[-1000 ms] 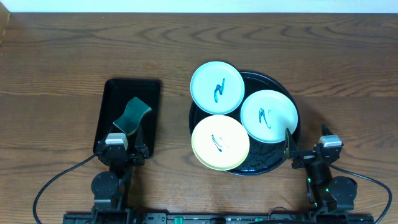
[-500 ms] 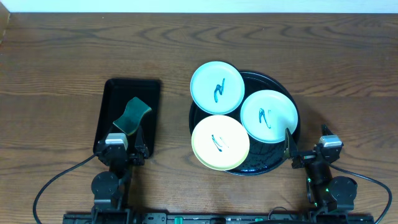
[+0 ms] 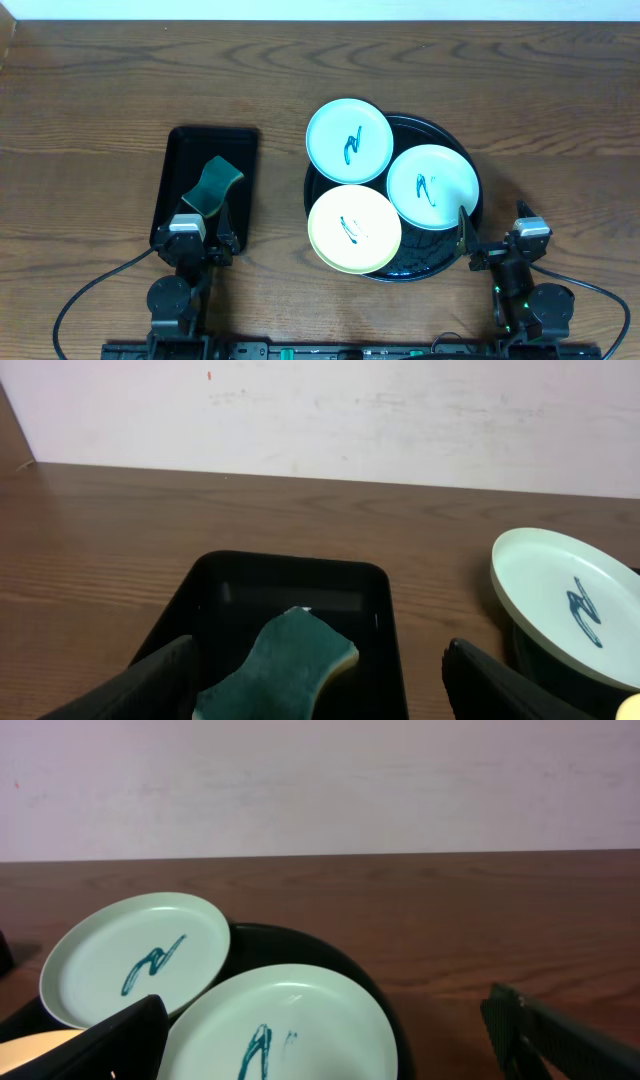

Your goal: Clean dirty plates on tray and stack at the side

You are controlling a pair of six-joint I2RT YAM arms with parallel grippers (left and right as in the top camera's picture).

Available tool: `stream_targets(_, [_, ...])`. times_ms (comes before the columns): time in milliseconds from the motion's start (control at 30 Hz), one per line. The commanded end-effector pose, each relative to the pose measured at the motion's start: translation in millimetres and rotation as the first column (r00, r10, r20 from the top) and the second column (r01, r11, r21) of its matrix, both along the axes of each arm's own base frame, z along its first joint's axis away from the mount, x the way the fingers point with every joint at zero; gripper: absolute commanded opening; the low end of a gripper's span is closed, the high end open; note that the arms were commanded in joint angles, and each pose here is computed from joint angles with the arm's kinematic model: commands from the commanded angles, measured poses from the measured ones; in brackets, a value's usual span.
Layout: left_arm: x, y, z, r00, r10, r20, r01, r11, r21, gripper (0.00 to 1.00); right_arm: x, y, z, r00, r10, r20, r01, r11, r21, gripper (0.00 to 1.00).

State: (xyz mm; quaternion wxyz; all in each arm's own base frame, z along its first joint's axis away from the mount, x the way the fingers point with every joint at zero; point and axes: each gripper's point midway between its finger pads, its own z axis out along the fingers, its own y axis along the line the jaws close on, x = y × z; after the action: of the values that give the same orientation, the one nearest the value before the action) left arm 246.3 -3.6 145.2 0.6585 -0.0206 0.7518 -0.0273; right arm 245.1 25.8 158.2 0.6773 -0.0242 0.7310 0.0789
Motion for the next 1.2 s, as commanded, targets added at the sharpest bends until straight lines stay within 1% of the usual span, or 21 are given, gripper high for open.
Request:
stream_targets(0, [-1.5,4.5,-15.4,0.998,0.023,-0.054,-0.022,1.000,0.014,0.79,0.0,1.2,-2.1,1.000,0.002,-0.010,-0.002,1.000,0.016,0.99])
stream_targets(100, [-1.4,4.4,-14.7,0.998,0.022,-0.051,-0.022,1.000,0.013,0.78,0.0,0.9,-2.2,1.000,0.000,-0.010,0.000,1.000,0.015,0.99])
stream_targets(233, [-1.4,3.6,-14.6,0.999,0.018,-0.051,-0.018,1.000,0.012,0.79,1.3,-9.7,-2.2,0.998,-0.062,-0.010,0.062,0.998,0.011,0.99])
stream_targets(300, [-1.2,0.3,-13.8,0.999,0.000,-0.047,0.000,1.000,0.002,0.79,1.3,-10.3,-2.8,0.998,-0.065,-0.012,0.066,0.998,0.010,0.99])
stream_targets(500, [-1.1,-1.9,-7.2,0.999,-0.001,-0.033,-0.002,0.996,-0.091,0.79,1.5,-10.3,-0.6,0.998,-0.065,-0.003,0.065,0.998,0.011,0.99])
stream_targets(633, [-1.4,-1.9,4.2,0.999,0.000,-0.037,-0.004,0.995,-0.102,0.79,1.8,-10.9,5.7,0.997,-0.075,0.006,0.074,0.991,0.108,0.99])
stream_targets(767, [-0.5,-1.9,10.4,0.996,0.002,-0.094,-0.012,0.994,-0.111,0.78,0.9,-10.9,4.4,0.997,-0.078,-0.022,0.080,0.983,0.164,0.99])
stream_targets(900, [5.3,-2.0,18.5,0.986,0.002,-0.169,-0.020,0.994,-0.109,0.78,-0.2,-10.9,8.4,0.996,-0.078,-0.040,0.083,0.982,0.168,0.99])
stream_targets(1033, [13.6,-2.1,25.1,0.964,0.002,-0.266,-0.031,0.994,-0.105,0.79,-1.0,-11.0,13.6,0.993,-0.078,-0.083,0.091,0.982,0.164,0.99])
stream_targets(1167, [21.3,-2.2,28.8,0.928,0.002,-0.372,-0.042,0.994,-0.100,0.79,0.9,-10.9,22.4,0.986,-0.078,-0.146,0.101,0.983,0.156,0.99])
